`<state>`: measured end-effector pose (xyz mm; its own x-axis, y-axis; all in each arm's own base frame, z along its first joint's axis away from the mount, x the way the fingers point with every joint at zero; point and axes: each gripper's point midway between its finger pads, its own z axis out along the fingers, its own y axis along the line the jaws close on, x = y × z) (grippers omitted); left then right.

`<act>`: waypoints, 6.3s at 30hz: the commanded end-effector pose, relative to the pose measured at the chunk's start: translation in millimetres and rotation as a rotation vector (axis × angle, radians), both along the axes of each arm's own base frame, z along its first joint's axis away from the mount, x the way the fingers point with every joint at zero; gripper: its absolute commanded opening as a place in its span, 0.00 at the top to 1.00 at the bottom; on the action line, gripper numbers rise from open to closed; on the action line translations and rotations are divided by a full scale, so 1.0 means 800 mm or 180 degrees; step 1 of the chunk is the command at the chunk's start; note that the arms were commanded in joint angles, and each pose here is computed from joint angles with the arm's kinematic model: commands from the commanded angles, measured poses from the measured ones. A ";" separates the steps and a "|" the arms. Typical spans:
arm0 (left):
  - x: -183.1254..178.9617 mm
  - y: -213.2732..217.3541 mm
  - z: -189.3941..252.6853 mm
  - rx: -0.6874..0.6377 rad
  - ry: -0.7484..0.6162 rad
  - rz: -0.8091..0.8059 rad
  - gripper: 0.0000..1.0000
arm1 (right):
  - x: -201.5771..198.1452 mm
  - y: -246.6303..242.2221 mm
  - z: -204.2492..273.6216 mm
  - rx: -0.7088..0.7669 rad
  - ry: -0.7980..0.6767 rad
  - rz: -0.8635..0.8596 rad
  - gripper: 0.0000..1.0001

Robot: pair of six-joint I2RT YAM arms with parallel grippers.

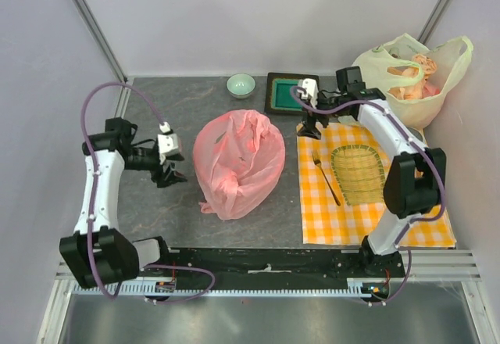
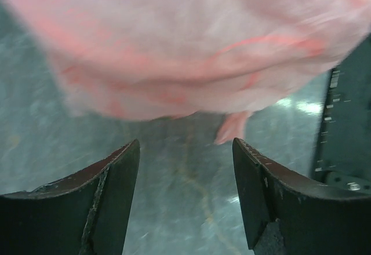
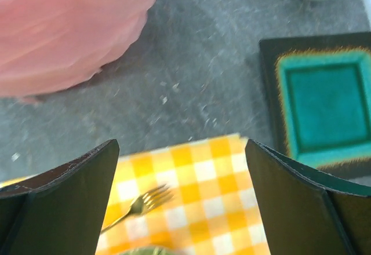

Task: Put the trash bags into the trash bin

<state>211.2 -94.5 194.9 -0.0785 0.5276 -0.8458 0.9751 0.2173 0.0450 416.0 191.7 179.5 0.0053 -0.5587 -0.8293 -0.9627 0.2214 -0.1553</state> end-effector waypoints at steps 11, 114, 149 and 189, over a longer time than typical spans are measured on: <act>0.089 -0.001 0.005 -0.0421 -0.0427 -0.0181 0.09 | -0.148 0.058 0.018 0.0444 0.0303 0.0518 0.02; 0.089 0.004 -0.123 0.0405 0.0536 0.0102 0.33 | -0.144 0.048 -0.035 0.0423 0.0947 0.0234 0.49; 0.049 -0.165 -0.022 0.1702 0.0562 -0.1236 0.15 | -0.072 -0.099 0.064 0.0505 0.0877 -0.1460 0.02; 0.085 -0.143 -0.048 0.2135 0.0009 -0.1078 0.12 | -0.089 -0.095 0.071 0.0760 0.0868 -0.1384 0.02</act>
